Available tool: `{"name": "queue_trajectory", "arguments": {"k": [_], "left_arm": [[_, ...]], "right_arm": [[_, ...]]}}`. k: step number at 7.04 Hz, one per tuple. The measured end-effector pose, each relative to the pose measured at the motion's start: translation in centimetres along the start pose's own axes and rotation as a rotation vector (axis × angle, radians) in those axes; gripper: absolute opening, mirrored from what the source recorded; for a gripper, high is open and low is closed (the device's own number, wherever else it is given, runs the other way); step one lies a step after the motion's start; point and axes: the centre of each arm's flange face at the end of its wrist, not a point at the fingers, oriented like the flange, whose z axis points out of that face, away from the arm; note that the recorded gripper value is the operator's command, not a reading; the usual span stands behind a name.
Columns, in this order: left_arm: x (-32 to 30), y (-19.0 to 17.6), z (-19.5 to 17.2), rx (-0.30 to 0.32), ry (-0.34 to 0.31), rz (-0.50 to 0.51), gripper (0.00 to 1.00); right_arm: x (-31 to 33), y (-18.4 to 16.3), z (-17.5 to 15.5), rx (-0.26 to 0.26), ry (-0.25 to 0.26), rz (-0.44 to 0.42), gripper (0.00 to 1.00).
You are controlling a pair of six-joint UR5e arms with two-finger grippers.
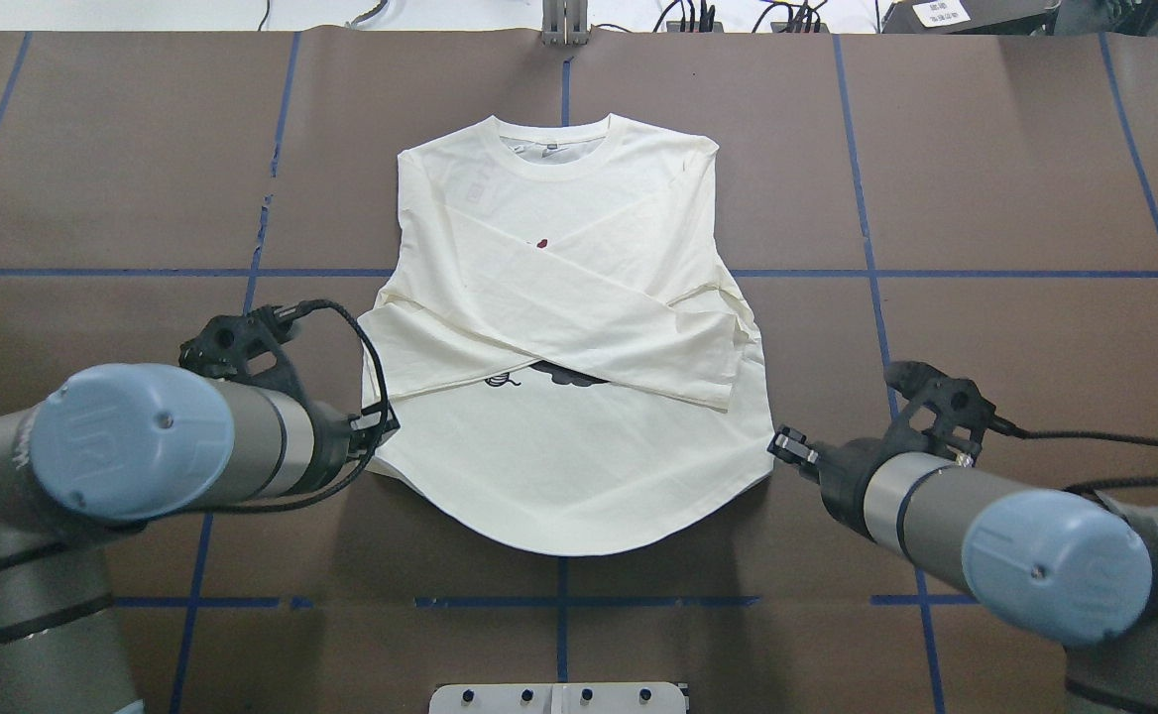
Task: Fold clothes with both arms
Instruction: 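Lift the hem with both grippers and fold it up toward the collar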
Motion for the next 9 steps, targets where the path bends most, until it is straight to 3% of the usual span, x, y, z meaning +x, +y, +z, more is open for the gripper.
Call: {"name": "queue_trajectory", "arguments": {"k": [2, 5, 9], "left_arm": [[1.6, -5.4, 0.5, 0.077, 0.031, -0.005, 0.0], [3.0, -11.9, 4.2, 0.167, 0.094, -0.041, 0.0], [2.3, -19.8, 11.6, 0.362, 0.091, -0.063, 0.0]], "right_arm": [[-3.6, -5.4, 4.1, 0.018, 0.02, -0.019, 0.0], [-8.7, -12.1, 8.8, 0.099, 0.045, -0.042, 0.0], [-13.2, -21.3, 17.3, 0.197, 0.173, -0.049, 0.0]]}}
